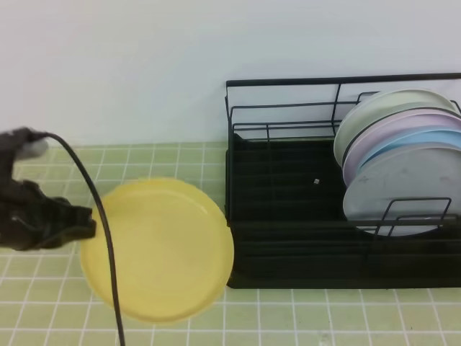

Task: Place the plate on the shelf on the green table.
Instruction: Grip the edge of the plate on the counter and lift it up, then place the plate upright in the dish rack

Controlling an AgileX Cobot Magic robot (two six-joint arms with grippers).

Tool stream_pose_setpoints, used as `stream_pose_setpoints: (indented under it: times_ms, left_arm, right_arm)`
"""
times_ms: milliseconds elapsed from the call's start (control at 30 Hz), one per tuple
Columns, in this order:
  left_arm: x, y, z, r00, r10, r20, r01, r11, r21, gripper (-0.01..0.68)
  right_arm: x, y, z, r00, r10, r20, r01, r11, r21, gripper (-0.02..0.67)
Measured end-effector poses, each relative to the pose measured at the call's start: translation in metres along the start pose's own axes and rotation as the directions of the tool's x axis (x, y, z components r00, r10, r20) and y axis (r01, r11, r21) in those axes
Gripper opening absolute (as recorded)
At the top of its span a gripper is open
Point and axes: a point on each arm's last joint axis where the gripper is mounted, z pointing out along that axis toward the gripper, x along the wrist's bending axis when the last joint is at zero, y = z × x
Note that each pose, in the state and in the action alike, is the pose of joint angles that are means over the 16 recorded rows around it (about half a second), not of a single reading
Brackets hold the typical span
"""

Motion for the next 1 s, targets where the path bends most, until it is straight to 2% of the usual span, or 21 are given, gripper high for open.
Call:
stream_pose_setpoints:
  times_ms: [367,533,867,1000]
  left_arm:
    - [-0.044,-0.008,-0.071,0.994,0.099,0.046,-0.088,0.974,-0.209,0.003]
    - [-0.062,-0.017,-0.087,0.985,0.147,0.096,-0.119,0.962,-0.247,0.003]
    - [-0.095,-0.029,-0.093,0.950,0.242,0.198,-0.187,0.947,-0.261,0.003]
    - [-0.105,-0.032,-0.091,0.937,0.263,0.230,-0.200,0.944,-0.263,0.002]
  right_arm:
    - [0.000,0.008,0.007,0.989,0.130,-0.064,-0.133,0.991,-0.032,0.007]
    - [-0.002,0.012,0.020,0.974,0.193,-0.122,-0.190,0.981,0.035,0.086]
    - [-0.012,0.030,0.057,0.912,0.312,-0.266,-0.270,0.945,0.185,0.265]
    - [-0.015,0.035,0.069,0.888,0.337,-0.312,-0.274,0.934,0.229,0.293]
